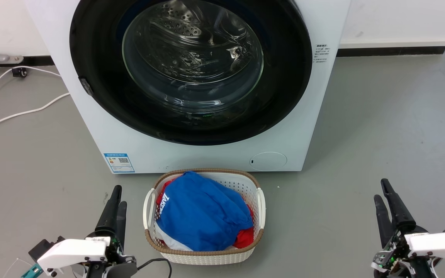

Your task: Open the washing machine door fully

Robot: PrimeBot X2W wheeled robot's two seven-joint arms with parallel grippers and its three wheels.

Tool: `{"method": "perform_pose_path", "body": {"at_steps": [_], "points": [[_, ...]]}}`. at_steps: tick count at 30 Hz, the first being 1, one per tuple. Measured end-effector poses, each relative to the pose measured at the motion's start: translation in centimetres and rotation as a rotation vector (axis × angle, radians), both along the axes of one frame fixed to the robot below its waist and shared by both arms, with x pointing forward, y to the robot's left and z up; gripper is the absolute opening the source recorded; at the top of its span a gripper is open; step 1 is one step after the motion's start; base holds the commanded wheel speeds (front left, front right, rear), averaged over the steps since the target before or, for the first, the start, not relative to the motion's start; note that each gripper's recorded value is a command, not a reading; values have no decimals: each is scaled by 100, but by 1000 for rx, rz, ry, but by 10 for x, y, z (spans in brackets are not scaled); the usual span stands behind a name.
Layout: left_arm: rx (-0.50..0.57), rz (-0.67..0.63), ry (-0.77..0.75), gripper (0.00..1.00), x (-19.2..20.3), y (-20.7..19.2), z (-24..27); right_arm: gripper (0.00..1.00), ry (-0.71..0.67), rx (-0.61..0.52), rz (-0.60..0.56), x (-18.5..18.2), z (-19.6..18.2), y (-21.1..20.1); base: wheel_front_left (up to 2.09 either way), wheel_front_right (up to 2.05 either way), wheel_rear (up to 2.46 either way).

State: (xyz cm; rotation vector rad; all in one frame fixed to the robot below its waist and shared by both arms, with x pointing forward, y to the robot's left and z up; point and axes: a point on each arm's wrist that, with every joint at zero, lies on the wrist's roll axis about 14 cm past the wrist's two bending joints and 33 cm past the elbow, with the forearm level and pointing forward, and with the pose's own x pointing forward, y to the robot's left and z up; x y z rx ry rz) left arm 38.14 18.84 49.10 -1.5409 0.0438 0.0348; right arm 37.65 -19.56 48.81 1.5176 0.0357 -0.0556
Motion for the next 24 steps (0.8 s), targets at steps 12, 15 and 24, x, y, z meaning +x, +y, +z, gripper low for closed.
{"method": "perform_pose_path", "body": {"at_steps": [12,15,24], "points": [[233,-20,-37,100,3,-8,12,100,0,-233,-2,-3,1,-1,0,0,0],[308,-34,-48,100,4,-12,14,100,-3,-316,1,-3,3,-2,0,0,0],[547,-53,-66,100,6,-15,17,100,-23,-560,21,-1,9,0,0,0,0]]}}
